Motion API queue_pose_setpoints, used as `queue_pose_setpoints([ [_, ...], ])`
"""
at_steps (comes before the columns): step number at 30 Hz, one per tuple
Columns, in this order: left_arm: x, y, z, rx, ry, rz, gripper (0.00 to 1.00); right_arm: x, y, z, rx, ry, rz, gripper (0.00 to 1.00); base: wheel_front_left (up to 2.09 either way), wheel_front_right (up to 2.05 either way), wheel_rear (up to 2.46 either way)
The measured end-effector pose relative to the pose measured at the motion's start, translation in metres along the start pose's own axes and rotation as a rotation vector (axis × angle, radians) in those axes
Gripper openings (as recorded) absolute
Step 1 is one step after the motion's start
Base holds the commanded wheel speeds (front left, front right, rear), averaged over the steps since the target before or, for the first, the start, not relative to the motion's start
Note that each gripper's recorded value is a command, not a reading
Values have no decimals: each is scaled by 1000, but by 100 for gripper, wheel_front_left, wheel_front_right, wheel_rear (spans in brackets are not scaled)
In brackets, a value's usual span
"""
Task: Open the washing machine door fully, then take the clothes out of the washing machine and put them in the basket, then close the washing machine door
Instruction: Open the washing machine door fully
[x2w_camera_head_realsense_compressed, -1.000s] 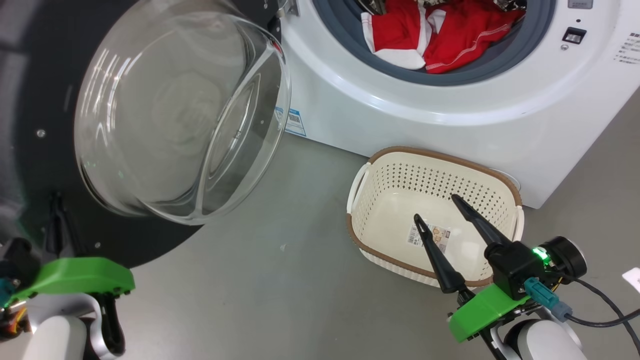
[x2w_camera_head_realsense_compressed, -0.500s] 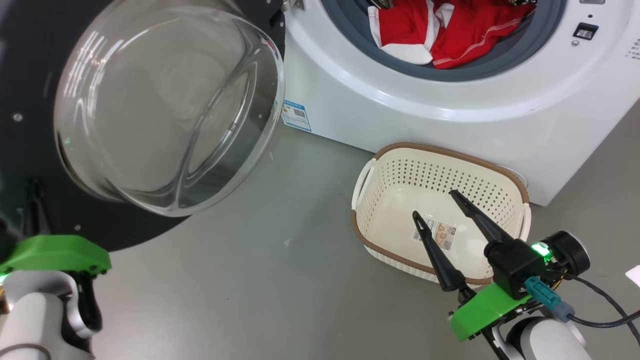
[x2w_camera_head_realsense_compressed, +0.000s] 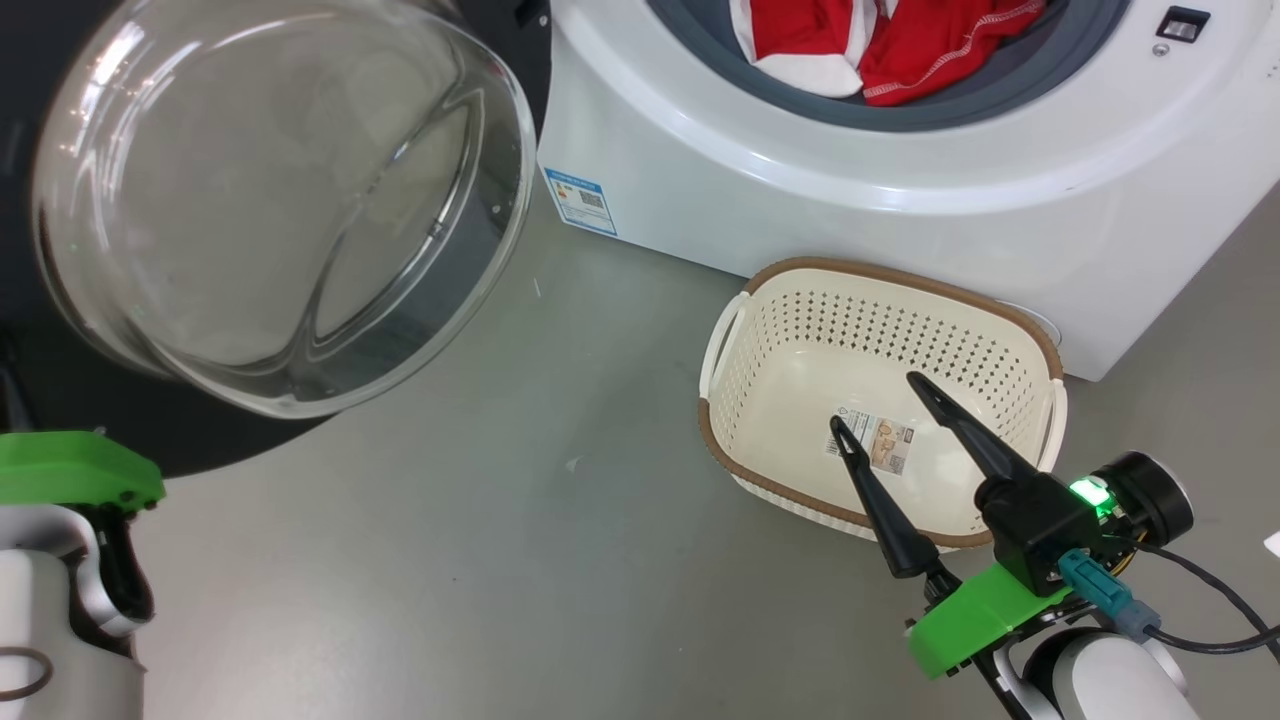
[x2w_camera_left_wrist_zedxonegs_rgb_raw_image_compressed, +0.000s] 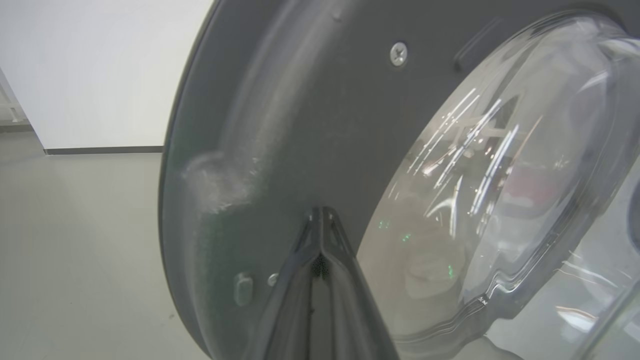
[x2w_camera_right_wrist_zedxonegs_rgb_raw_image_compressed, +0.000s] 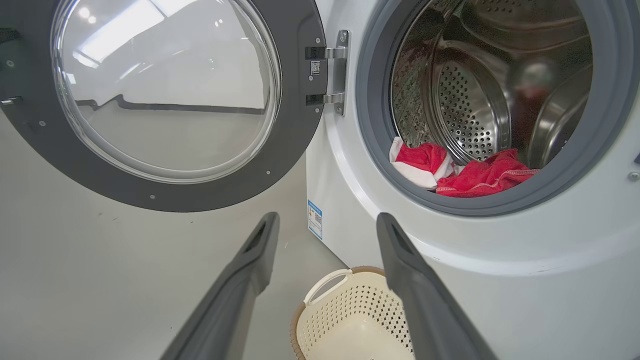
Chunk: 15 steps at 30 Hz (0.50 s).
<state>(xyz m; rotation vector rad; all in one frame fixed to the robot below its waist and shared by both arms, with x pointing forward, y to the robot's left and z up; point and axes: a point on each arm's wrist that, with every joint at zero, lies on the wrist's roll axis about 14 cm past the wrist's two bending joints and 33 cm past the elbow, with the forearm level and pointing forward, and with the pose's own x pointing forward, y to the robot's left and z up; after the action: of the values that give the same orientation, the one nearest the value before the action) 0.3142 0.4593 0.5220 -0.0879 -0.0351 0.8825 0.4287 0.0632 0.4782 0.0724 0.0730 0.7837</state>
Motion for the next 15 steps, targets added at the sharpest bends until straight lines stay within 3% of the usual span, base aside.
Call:
queue_pose_setpoints([
  [15, 3, -1, -2, 19, -6, -4, 0, -3, -7, 0, -2, 2, -20, 100, 0, 0, 0],
])
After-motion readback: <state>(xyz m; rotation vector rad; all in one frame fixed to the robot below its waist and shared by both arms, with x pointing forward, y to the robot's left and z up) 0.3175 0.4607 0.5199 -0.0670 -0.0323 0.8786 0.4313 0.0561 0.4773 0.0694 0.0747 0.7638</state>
